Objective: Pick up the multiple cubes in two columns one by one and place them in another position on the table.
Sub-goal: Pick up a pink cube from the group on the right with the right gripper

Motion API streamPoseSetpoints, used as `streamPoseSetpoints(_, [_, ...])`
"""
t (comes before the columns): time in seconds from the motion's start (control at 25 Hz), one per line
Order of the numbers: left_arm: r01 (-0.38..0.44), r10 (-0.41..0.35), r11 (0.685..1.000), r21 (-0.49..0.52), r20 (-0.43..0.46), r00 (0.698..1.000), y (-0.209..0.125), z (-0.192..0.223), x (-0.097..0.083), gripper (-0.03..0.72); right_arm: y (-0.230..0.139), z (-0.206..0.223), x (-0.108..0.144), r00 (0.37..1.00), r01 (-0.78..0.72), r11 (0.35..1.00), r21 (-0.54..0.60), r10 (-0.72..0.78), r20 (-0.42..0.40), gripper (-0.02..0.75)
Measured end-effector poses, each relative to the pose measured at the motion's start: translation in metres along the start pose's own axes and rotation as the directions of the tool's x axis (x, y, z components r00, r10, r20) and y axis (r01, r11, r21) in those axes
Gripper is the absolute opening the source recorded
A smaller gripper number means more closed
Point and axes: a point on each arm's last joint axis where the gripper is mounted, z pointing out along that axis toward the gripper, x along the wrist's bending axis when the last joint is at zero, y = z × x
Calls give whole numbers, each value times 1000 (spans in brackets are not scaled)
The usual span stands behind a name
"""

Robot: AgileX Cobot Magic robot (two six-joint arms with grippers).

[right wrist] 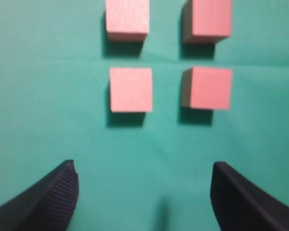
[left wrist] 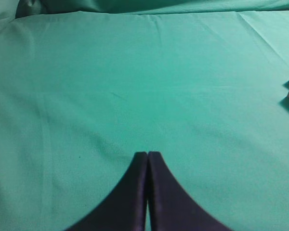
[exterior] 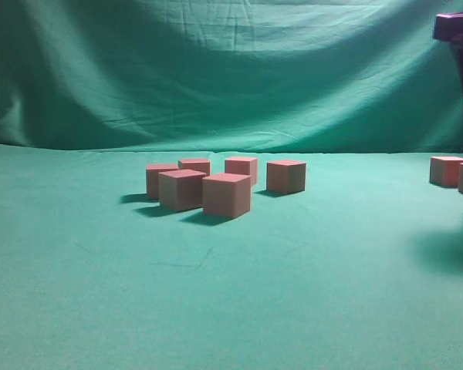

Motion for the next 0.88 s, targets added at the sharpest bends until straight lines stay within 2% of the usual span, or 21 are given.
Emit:
streamPoseSetpoints(0.32, [0, 0, 1000, 0, 0, 1000, 0, 0, 0, 0, 29, 27, 8, 1000, -1, 1000, -30, 0, -17, 572])
streamPoseSetpoints(0.52, [0, 0, 1000, 0, 0, 1000, 0, 0, 0, 0, 43, 41, 10, 1000, 20, 999, -24, -20, 3, 572])
streamPoseSetpoints(0.88, [0, 0, 1000, 0, 0, 1000, 0, 0, 0, 0, 39, 71, 12, 999, 41, 997, 69, -43, 26, 572])
